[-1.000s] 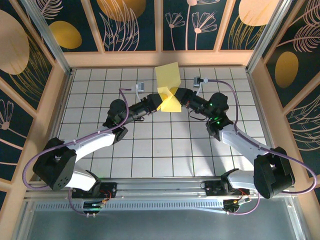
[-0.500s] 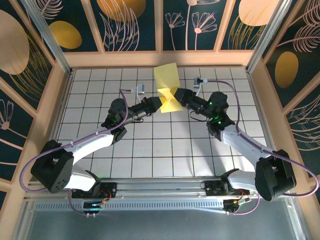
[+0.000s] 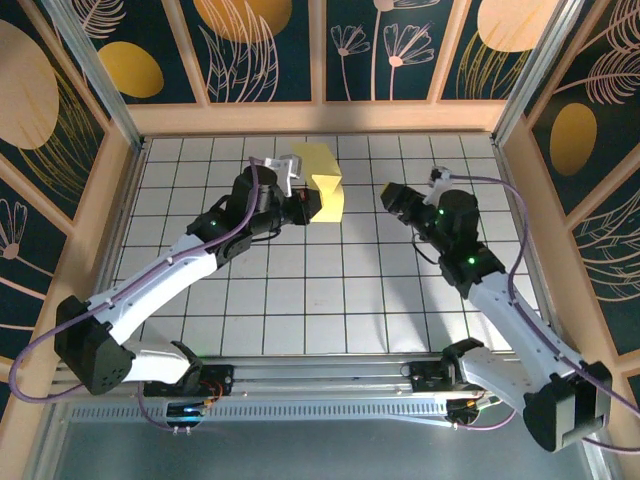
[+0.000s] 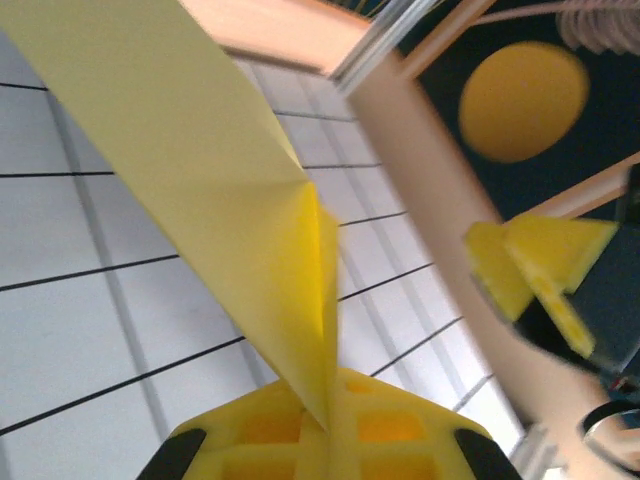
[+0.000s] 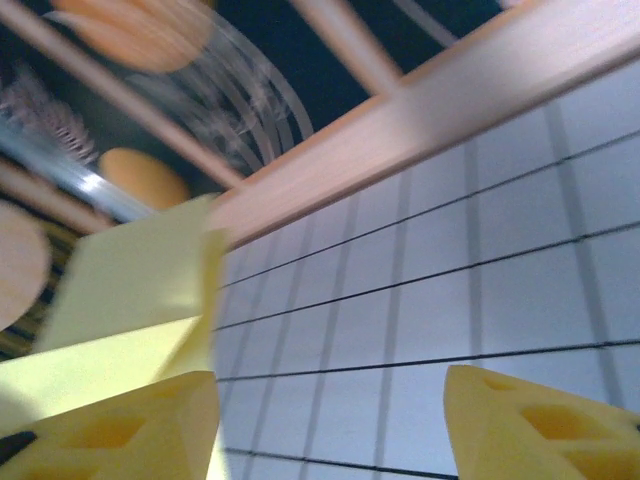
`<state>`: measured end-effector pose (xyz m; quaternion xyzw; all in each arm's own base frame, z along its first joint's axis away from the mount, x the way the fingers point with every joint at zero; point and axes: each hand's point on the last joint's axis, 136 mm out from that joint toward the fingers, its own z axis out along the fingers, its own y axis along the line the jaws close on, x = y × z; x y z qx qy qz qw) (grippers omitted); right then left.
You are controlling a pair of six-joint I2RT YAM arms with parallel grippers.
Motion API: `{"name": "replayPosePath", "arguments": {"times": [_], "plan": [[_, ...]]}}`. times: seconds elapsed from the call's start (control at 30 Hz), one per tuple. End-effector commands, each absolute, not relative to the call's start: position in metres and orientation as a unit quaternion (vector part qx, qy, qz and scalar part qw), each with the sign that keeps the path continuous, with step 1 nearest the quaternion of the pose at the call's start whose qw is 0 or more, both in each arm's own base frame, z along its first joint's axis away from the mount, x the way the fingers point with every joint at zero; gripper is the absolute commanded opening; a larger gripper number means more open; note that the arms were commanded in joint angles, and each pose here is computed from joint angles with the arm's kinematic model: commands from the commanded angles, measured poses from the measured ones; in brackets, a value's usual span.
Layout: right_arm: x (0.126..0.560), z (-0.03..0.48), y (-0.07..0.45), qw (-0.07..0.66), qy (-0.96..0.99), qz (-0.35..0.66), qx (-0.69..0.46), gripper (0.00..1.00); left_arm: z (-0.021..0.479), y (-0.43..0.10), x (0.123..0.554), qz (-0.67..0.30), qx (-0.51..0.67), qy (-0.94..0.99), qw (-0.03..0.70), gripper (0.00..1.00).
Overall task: Fold a paper plane with a square sheet of paper (fold left side to right side)
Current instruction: Turn over the paper at the center of the table.
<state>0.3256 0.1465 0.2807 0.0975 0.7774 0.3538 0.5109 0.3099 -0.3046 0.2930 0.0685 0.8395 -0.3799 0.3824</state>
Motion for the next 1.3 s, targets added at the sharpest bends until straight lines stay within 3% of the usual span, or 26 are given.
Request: {"name": "replayPosePath", "arguments": {"times": [0.0, 0.37, 0.43, 0.8, 1.13, 1.27], "plan": [[0.323, 0.254, 0.103, 0.524, 0.792, 0.279, 0.143, 0.67, 0.248, -0.265, 0.305, -0.185, 0.094, 0.911, 0.356, 0.00], [0.320, 0.241, 0.075, 0.525, 0.786, 0.270, 0.181, 0.71, 0.219, -0.227, 0.305, 0.210, 0.098, 0.921, 0.312, 0.00], [0.320, 0.239, 0.076, 0.523, 0.786, 0.275, 0.181, 0.73, 0.207, -0.226, 0.304, 0.246, 0.090, 0.917, 0.301, 0.00], [0.318, 0.229, 0.078, 0.510, 0.789, 0.290, 0.184, 0.73, 0.099, -0.279, 0.283, 0.125, 0.044, 0.968, 0.211, 0.00], [0.313, 0.221, 0.078, 0.501, 0.790, 0.300, 0.185, 0.75, 0.043, -0.299, 0.272, 0.110, 0.070, 0.982, 0.138, 0.00], [0.313, 0.219, 0.081, 0.495, 0.793, 0.307, 0.182, 0.77, 0.040, -0.320, 0.272, 0.072, 0.080, 0.987, 0.122, 0.12]]}}
